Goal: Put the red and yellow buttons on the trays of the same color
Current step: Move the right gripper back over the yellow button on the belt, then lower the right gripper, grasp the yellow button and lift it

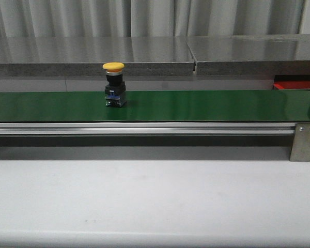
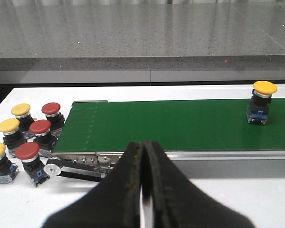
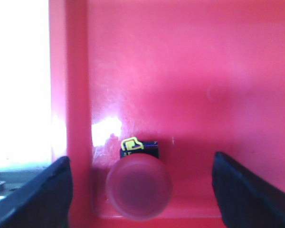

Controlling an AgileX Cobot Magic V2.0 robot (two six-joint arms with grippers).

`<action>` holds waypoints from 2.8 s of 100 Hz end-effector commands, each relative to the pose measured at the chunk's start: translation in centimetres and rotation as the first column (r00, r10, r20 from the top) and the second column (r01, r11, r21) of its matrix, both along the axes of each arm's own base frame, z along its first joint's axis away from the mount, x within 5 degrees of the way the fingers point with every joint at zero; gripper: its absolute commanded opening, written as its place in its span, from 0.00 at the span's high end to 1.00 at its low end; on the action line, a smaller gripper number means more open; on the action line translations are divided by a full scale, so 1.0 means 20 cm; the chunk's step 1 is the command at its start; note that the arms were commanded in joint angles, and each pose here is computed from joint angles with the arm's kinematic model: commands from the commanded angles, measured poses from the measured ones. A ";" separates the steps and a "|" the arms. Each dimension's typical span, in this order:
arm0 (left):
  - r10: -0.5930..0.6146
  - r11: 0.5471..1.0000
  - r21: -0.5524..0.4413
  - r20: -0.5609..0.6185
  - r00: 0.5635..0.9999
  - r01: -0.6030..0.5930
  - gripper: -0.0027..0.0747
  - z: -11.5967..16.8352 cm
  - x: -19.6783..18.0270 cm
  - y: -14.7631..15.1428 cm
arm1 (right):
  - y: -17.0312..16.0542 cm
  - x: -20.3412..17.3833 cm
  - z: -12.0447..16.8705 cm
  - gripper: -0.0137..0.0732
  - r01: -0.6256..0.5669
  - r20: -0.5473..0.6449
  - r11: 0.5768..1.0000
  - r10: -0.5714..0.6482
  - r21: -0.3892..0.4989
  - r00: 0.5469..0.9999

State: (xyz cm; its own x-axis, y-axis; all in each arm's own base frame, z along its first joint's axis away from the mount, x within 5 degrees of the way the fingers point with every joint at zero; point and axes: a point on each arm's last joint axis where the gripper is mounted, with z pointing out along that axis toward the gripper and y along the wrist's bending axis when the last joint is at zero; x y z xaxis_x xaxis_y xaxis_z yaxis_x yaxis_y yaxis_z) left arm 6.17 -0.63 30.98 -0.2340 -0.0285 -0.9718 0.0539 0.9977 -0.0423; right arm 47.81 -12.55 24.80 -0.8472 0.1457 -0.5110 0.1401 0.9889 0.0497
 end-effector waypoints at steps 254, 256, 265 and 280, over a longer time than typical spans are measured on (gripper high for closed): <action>0.004 1.000 -0.021 0.095 0.995 -0.002 0.99 0.07 0.01 0.00 | 1.55 -0.27 0.30 0.15 -0.637 0.128 0.771 0.634 -0.023 0.763; 0.004 1.000 -0.021 0.095 0.995 -0.002 0.99 0.07 0.01 0.00 | 1.55 -0.27 0.30 0.15 -0.636 0.130 0.771 0.634 -0.024 0.763; 0.004 1.000 -0.021 0.095 0.995 -0.002 0.99 0.07 0.01 0.00 | 1.55 -0.27 0.30 0.15 -0.636 0.134 0.771 0.633 -0.025 0.763; 0.004 1.000 -0.021 0.095 0.995 -0.002 0.99 0.07 0.01 0.00 | 1.55 -0.26 0.30 0.16 -0.635 0.135 0.772 0.633 -0.026 0.763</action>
State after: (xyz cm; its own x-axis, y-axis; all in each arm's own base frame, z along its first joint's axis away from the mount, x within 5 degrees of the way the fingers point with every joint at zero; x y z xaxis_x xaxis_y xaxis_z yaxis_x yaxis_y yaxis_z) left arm 6.17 -0.63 30.98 -0.2340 -0.0285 -0.9718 0.0539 0.9977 -0.0423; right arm 42.86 18.57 26.85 -0.7473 -0.4231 -0.5124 -0.5230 0.8501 0.0607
